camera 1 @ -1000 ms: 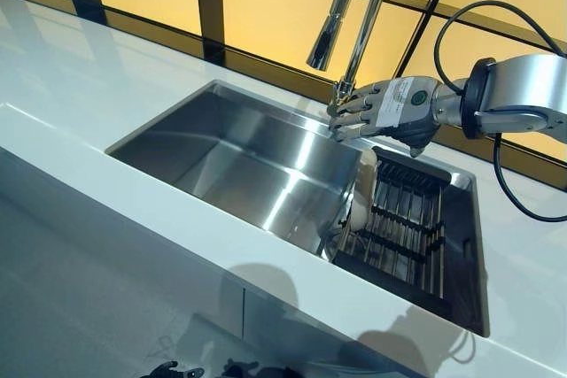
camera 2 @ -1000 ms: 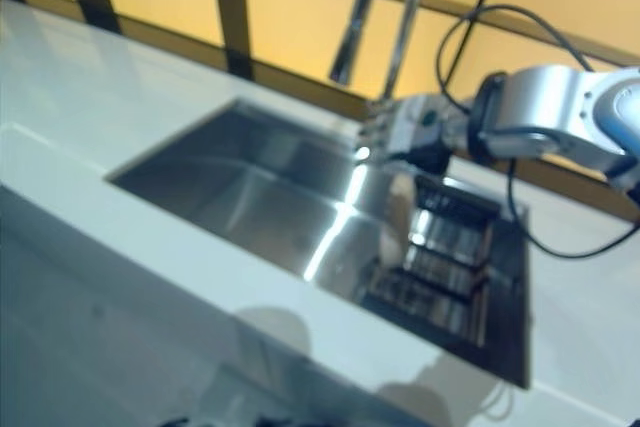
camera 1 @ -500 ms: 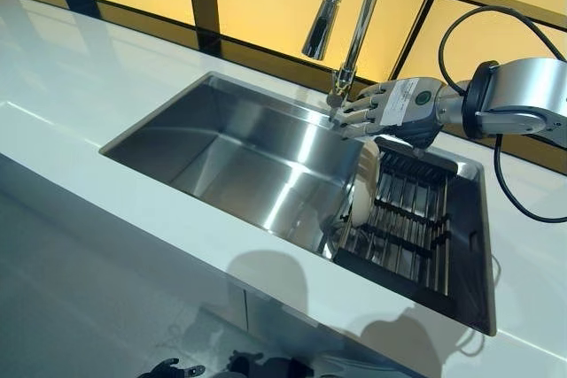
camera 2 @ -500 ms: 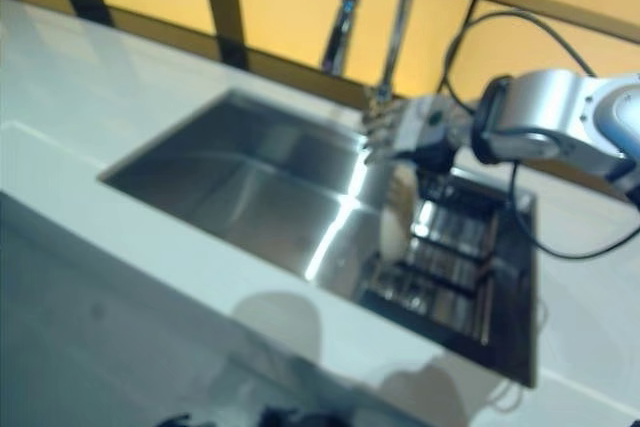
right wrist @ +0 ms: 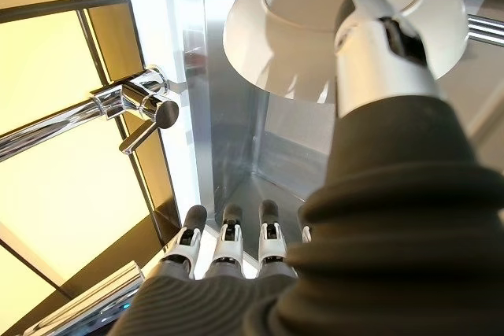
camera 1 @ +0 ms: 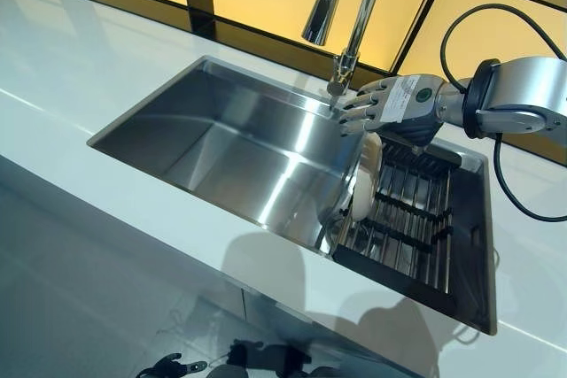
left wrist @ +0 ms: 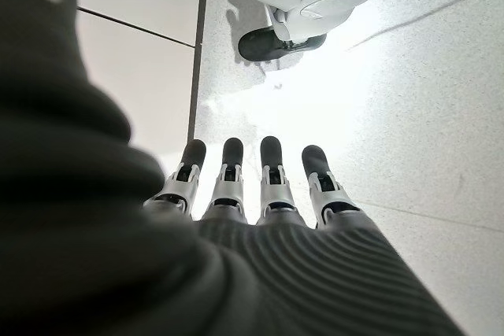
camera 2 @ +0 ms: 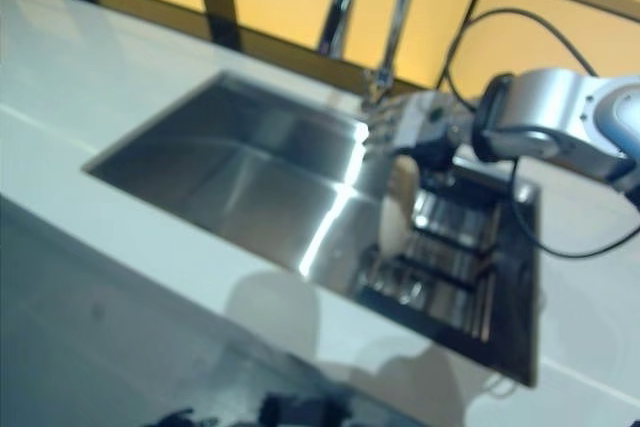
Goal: Take plates into dishwasher
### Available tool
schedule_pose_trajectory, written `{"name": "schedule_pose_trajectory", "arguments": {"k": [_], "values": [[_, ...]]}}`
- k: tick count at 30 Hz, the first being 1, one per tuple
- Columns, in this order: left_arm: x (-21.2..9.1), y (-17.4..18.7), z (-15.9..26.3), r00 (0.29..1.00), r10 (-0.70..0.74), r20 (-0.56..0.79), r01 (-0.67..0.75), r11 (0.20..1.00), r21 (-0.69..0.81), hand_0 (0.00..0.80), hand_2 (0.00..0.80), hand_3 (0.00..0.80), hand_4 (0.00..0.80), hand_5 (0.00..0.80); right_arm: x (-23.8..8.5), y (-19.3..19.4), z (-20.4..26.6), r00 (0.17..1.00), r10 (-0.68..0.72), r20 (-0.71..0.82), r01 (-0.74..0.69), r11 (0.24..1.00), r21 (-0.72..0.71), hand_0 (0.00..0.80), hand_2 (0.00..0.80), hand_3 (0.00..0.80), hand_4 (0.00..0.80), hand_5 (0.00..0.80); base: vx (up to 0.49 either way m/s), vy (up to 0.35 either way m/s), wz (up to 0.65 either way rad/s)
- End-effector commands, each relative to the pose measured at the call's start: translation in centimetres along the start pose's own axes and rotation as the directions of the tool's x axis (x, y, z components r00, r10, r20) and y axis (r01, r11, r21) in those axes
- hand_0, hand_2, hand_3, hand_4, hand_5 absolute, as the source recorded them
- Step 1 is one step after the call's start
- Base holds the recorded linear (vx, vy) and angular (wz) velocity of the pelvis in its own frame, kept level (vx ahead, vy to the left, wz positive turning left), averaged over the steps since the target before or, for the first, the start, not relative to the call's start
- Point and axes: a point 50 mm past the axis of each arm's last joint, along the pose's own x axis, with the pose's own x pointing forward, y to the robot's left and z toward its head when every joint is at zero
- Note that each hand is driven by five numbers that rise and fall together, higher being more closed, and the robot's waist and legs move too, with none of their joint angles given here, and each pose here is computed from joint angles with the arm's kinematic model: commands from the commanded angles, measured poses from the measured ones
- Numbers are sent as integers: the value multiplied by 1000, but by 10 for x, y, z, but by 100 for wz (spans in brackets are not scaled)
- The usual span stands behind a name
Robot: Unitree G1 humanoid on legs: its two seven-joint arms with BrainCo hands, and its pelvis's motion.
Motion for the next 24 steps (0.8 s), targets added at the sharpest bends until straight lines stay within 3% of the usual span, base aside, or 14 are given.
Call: {"name": "schedule_pose_trajectory", "arguments": {"k": [1, 24], "values": [[0, 21, 16, 997, 50, 60, -49, 999, -14, 0, 0, 0, 0, 0, -13, -11, -26, 988, -48, -144, 52, 998, 25, 0, 0, 0, 0, 0, 0, 0, 0], [0, 25, 28, 993, 60, 98, -59, 998, -12, 0, 0, 0, 0, 0, -5, -1, -27, 984, -47, -170, 57, 997, 54, 0, 0, 0, 0, 0, 0, 0, 0]]}}
